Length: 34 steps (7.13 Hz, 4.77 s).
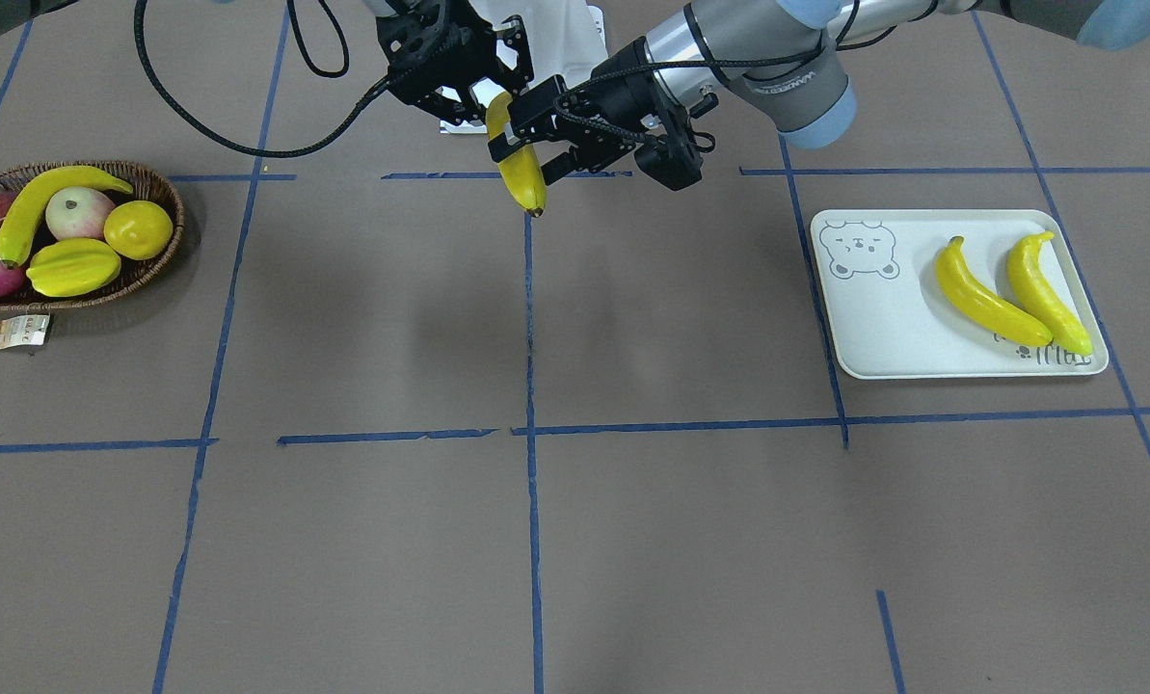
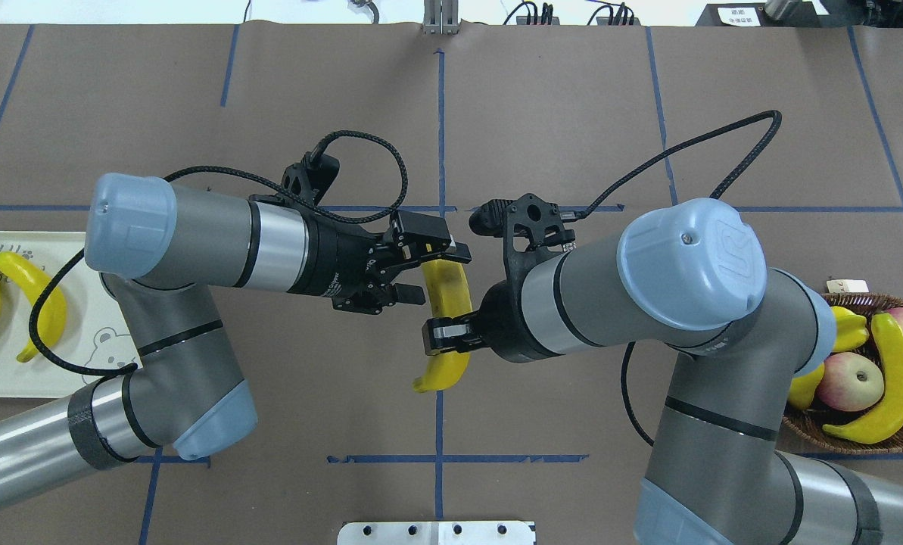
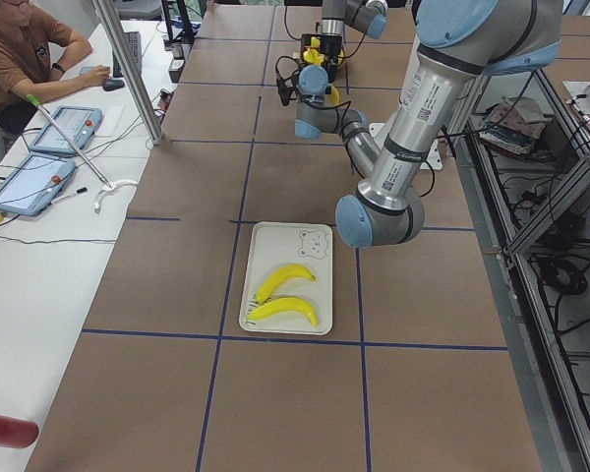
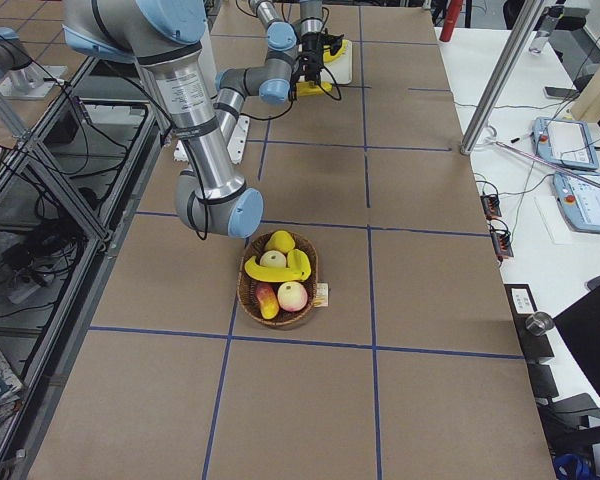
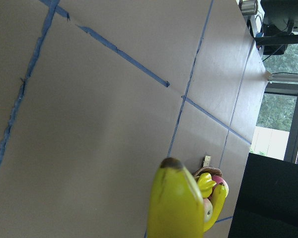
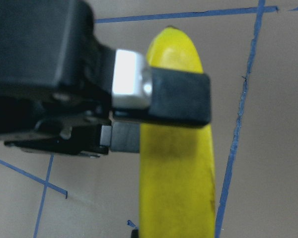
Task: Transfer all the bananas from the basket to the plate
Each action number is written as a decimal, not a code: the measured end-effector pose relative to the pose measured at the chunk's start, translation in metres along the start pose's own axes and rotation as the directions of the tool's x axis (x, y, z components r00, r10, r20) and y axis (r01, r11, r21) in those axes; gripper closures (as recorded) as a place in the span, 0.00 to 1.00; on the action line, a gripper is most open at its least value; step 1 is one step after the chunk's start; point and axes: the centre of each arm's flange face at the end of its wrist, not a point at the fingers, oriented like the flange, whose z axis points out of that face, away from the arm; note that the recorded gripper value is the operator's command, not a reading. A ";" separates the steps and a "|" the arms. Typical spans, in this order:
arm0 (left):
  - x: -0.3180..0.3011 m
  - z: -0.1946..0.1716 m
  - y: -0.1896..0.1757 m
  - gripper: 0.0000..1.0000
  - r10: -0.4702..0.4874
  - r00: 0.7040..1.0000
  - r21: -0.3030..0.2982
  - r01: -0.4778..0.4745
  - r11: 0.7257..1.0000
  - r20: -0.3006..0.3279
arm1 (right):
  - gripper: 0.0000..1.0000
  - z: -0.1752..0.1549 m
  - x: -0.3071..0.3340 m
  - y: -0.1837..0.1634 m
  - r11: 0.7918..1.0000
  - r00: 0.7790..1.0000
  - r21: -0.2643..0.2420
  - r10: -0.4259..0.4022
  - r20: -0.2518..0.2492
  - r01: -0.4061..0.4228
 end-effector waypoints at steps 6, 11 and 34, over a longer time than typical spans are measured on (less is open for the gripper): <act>-0.007 -0.002 0.007 1.00 0.002 1.000 -0.015 -0.002 1.000 0.007 | 0.00 -0.001 0.000 0.000 1.000 1.000 0.002 0.026 0.002 -0.026; -0.032 0.000 -0.027 1.00 -0.052 0.986 0.076 0.041 0.996 0.156 | 0.00 -0.015 -0.003 0.001 0.997 0.996 0.015 0.082 0.022 -0.082; -0.291 -0.240 -0.188 0.01 -0.044 0.524 0.164 -0.186 0.969 0.851 | 0.00 -0.039 0.098 -0.008 0.984 0.978 0.082 0.166 -0.128 -0.157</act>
